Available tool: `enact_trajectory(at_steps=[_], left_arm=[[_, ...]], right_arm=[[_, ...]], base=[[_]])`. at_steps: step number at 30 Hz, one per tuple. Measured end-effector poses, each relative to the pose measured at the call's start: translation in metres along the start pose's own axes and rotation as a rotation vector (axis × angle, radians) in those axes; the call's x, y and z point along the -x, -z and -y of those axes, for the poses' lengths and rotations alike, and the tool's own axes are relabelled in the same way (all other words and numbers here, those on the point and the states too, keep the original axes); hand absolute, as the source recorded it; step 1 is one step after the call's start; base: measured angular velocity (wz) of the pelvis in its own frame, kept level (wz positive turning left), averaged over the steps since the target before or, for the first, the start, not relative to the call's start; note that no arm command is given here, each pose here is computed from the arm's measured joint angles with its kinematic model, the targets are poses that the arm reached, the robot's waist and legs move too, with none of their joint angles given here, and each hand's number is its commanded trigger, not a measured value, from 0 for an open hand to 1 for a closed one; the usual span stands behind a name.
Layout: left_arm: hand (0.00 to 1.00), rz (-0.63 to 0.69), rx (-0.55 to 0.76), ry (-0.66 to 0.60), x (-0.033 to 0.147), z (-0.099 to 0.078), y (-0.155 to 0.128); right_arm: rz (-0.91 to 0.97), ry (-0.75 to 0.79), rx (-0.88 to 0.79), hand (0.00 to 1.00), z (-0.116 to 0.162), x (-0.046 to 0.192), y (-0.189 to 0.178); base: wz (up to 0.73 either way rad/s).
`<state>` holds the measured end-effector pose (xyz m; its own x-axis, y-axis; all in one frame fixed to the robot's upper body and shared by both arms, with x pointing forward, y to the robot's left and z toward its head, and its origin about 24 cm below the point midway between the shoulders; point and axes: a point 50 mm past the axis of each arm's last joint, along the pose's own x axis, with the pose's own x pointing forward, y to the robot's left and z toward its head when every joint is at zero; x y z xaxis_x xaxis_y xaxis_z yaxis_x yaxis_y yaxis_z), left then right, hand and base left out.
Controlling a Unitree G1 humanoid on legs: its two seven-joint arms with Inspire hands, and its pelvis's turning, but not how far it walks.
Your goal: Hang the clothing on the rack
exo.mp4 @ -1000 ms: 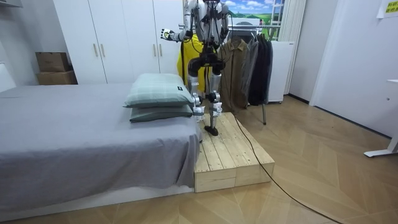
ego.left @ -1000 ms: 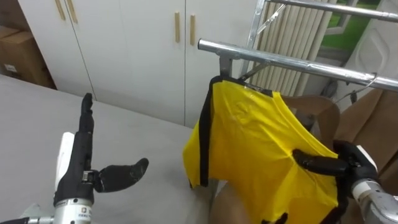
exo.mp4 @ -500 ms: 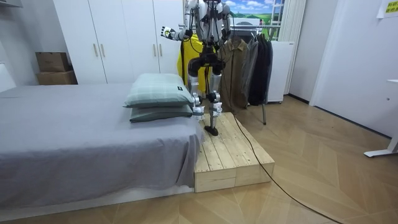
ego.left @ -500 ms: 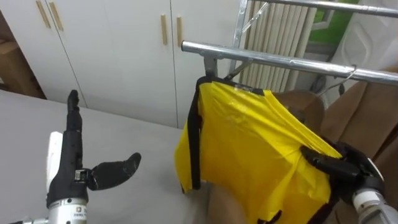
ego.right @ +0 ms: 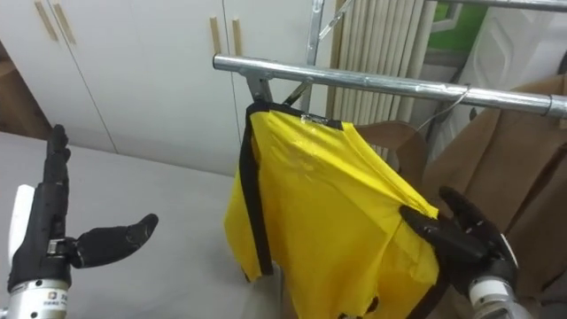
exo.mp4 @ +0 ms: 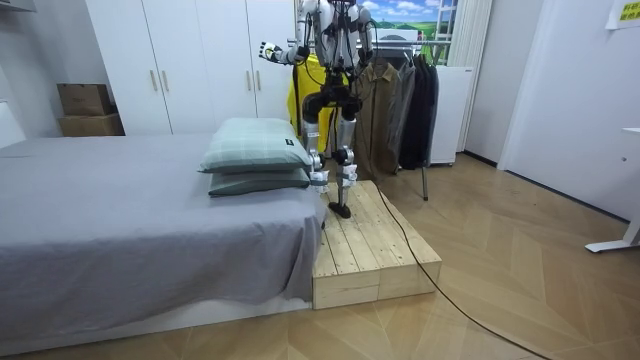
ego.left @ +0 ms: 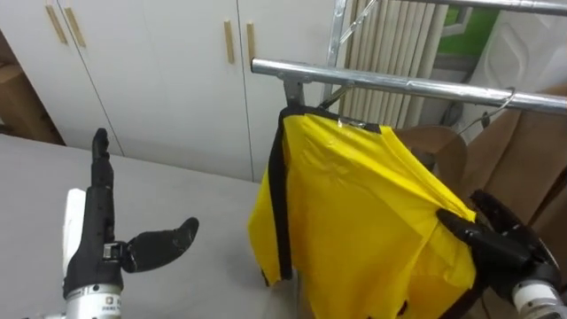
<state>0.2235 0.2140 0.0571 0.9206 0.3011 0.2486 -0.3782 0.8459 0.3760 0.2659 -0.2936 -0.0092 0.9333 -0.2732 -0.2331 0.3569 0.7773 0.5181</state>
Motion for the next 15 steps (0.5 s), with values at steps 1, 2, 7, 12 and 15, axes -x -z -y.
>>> enact_trajectory(at_steps=[1, 2, 7, 12, 15], left_arm=[[0.00, 0.000, 0.000, 0.001, 0.0002, 0.0003, 0.0000], [0.00, 0.000, 0.001, 0.002, 0.0002, 0.0004, 0.0000], [0.00, -0.001, 0.000, 0.002, 0.0004, 0.0004, 0.0001], [0.00, 0.001, 0.000, 0.000, 0.0003, 0.0002, 0.0000], [0.00, 0.001, -0.001, 0.000, 0.0002, 0.0000, 0.0000]], right_arm=[[0.000, -0.009, -0.001, 0.00, -0.0004, 0.0000, 0.0000], [0.000, -0.012, -0.005, 0.00, -0.0005, 0.0001, 0.0001], [0.001, -0.022, -0.040, 0.00, 0.0024, 0.0023, 0.0012], [-0.008, -0.038, -0.046, 0.00, 0.0035, 0.0033, 0.0021], [-0.011, -0.044, -0.044, 0.00, 0.0019, 0.0029, 0.0029]], base=[[0.00], [0.00], [0.00], [-0.05], [-0.08]])
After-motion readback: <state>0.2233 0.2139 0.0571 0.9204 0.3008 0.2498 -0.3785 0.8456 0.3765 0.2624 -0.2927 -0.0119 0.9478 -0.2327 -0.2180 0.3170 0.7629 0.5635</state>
